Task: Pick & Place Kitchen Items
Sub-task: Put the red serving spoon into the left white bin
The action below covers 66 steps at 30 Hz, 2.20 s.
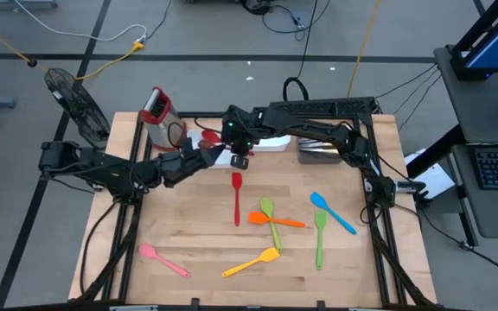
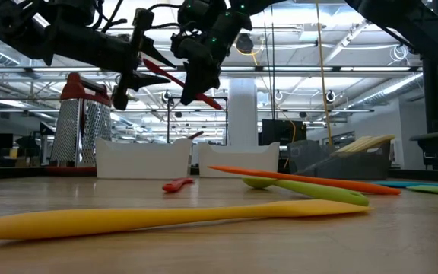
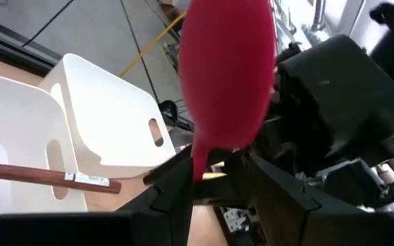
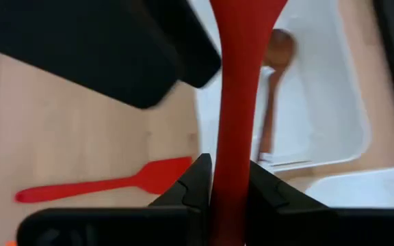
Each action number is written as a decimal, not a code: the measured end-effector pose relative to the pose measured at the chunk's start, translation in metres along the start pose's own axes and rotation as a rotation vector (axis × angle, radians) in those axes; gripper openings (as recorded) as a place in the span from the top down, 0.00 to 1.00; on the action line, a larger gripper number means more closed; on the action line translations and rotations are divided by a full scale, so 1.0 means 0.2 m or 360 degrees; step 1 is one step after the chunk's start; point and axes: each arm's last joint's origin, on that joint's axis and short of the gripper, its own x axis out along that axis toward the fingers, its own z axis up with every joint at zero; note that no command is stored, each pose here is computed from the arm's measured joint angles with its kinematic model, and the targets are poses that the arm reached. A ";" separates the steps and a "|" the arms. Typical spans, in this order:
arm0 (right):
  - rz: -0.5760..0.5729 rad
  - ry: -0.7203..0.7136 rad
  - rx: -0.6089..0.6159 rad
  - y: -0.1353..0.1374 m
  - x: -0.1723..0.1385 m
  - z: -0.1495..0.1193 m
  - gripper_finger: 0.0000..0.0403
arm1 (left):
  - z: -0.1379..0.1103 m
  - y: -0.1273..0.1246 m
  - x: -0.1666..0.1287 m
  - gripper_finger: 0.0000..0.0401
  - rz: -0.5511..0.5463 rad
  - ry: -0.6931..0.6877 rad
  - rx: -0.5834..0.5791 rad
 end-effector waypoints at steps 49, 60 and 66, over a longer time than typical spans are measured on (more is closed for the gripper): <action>0.0437 -0.0126 0.0006 0.07 -0.01 0.03 0.91 | -0.01 0.00 0.00 0.70 -0.0034 0.0084 0.0086; 0.0416 -0.0103 0.0024 0.10 -0.01 0.03 0.88 | -0.01 0.00 0.00 0.95 -0.0052 0.0119 0.0110; 0.0279 -0.0022 0.0063 0.10 0.00 0.01 0.66 | -0.01 0.02 0.00 0.96 0.0029 0.0106 0.0097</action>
